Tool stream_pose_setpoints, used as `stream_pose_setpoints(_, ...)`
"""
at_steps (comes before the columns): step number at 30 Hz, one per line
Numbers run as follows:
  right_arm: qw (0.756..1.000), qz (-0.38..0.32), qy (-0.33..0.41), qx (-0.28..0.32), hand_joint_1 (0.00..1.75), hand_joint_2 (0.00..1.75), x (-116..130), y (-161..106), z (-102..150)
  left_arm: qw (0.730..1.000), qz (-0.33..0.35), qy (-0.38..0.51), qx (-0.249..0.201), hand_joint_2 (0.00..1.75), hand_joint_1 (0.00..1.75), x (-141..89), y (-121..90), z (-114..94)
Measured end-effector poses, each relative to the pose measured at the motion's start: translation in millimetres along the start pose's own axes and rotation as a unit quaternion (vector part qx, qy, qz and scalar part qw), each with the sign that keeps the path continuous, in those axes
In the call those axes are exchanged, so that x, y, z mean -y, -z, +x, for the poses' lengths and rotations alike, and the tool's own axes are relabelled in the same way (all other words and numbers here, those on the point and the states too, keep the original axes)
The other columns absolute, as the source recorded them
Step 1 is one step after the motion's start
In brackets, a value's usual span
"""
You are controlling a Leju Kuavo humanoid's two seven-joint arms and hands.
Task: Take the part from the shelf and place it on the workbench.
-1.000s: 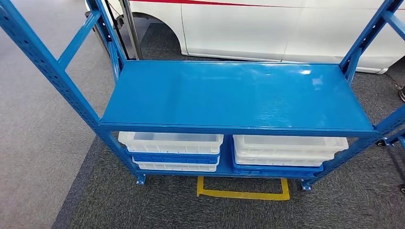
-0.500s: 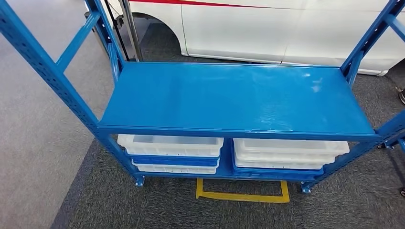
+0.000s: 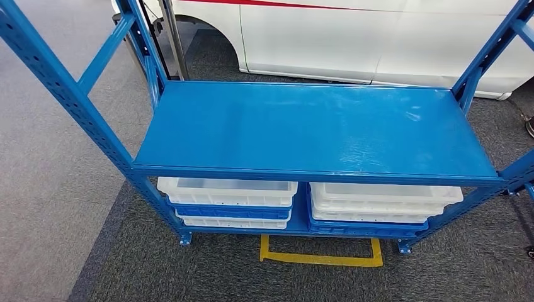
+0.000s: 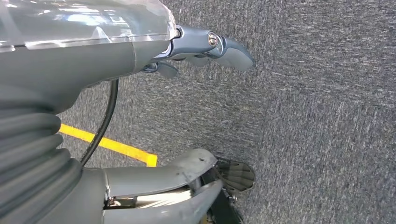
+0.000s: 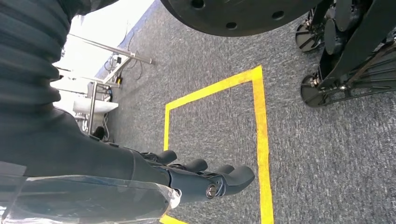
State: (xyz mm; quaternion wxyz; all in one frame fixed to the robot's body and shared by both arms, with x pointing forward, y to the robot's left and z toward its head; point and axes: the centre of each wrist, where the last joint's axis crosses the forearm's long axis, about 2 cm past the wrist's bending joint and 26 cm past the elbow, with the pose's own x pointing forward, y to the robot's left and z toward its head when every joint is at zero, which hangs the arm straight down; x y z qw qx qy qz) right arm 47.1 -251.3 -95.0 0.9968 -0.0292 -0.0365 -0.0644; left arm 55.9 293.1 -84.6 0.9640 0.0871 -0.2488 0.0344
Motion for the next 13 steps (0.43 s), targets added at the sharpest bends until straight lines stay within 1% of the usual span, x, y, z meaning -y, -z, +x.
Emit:
stream_pose_setpoints(4, 1.000, 0.003, 0.007, -0.001, 0.00, 1.75, -1, 0, 3, 1.000, -0.003, -0.001, 0.007, 1.75, 0.00, 1, 0, 2)
stream_pose_setpoints(13, 0.999, 0.014, 0.012, 0.034, 0.00, 1.75, -5, -1, 12, 0.999, -0.004, -0.009, 0.035, 1.75, 0.00, 2, 6, 16)
